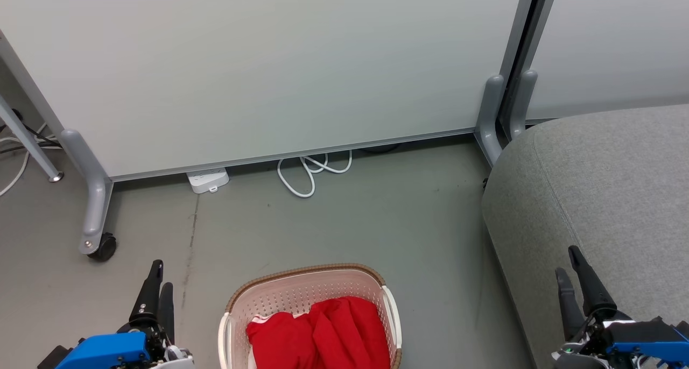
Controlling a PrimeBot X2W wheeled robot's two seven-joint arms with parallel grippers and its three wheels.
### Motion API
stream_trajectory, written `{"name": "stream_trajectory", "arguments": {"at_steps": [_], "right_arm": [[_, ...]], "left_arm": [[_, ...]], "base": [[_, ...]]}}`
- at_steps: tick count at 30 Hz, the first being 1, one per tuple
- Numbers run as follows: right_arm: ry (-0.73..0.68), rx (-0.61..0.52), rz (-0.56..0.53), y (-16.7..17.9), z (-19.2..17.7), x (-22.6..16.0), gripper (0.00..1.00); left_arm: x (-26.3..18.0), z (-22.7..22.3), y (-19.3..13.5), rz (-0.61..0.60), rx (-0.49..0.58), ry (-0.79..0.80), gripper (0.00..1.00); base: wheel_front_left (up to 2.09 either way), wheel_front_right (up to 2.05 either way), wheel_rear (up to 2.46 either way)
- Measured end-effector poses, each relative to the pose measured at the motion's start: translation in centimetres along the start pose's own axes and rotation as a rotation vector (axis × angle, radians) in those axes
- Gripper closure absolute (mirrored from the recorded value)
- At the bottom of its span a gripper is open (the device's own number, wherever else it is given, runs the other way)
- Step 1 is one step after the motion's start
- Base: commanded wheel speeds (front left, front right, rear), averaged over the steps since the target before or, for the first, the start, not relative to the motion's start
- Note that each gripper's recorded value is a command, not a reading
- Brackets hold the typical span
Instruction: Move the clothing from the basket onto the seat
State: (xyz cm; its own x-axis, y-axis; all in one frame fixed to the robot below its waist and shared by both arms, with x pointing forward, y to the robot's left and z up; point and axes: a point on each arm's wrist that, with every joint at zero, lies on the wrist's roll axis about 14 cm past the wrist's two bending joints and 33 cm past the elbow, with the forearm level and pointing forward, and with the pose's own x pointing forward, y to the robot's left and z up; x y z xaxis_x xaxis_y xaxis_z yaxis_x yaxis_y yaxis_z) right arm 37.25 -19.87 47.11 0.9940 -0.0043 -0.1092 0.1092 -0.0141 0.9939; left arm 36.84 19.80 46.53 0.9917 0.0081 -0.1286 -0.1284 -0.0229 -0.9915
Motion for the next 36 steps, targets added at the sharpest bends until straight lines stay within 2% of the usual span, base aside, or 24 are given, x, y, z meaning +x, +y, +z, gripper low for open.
{"name": "stream_trajectory", "arguments": {"at_steps": [11,36], "right_arm": [[-0.031,-0.096,0.003,0.2,0.2,0.1,0.0],[-0.032,-0.586,0.101,3.4,-1.4,0.9,0.0]], "left_arm": [[0.3,0.0,-0.5,-0.01,0.104,-0.026,0.0],[1.3,-1.7,-3.6,-0.082,0.611,-0.034,0.0]], "base": [[0.0,0.0,0.0],[0.0,0.0,0.0]]}}
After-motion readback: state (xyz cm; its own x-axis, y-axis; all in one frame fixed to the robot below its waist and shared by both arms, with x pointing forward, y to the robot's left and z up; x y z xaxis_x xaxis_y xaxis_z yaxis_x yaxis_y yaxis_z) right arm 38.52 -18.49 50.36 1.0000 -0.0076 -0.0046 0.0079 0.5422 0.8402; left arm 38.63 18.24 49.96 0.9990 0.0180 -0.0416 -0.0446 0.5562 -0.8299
